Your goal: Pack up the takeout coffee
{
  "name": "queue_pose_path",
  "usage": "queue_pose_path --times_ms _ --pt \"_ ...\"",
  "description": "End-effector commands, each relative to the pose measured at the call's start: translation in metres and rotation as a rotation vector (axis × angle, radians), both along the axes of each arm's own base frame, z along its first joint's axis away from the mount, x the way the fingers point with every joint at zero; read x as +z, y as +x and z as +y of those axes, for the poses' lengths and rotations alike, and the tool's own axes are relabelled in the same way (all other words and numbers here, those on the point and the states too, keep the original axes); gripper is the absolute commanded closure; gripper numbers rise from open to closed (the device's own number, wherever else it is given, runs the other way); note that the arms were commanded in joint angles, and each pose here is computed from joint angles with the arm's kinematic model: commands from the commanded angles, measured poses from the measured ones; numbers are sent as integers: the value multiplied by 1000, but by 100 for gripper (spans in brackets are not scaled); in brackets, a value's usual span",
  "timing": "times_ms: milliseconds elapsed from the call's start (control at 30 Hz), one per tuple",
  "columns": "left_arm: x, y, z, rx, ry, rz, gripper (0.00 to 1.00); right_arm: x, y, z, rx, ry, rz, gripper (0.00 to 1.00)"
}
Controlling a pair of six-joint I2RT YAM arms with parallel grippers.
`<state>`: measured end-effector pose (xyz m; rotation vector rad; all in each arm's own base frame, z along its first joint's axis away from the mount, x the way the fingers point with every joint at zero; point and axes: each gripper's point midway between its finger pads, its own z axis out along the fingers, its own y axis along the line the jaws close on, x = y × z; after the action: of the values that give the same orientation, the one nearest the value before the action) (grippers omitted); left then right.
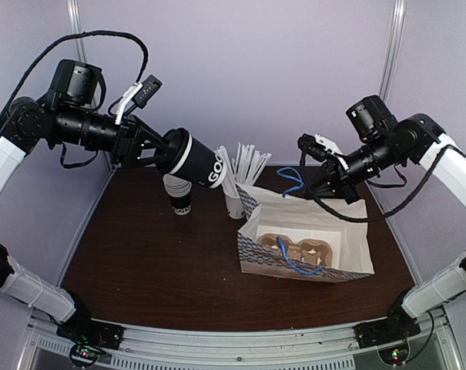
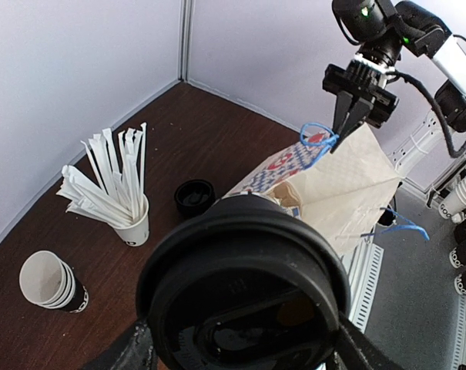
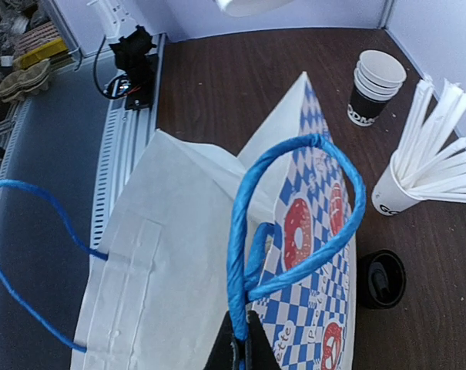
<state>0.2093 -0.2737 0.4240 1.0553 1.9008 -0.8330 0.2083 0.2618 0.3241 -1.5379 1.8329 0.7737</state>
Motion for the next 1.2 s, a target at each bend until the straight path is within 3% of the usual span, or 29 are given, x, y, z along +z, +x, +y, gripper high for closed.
queue_pose_path --times_ms 0,667,933,1167 --pt "27 -2 -10 -37 -78 -44 52 6 -41 3 133 55 54 100" --pt "21 4 -21 -65 -70 -22 52 -3 -101 25 320 114 244 100" --pt "16 2 -16 -64 -27 -24 53 -18 -106 31 345 66 269 100" --pt "30 -34 -24 -196 -63 -60 55 -9 -88 28 294 41 209 100"
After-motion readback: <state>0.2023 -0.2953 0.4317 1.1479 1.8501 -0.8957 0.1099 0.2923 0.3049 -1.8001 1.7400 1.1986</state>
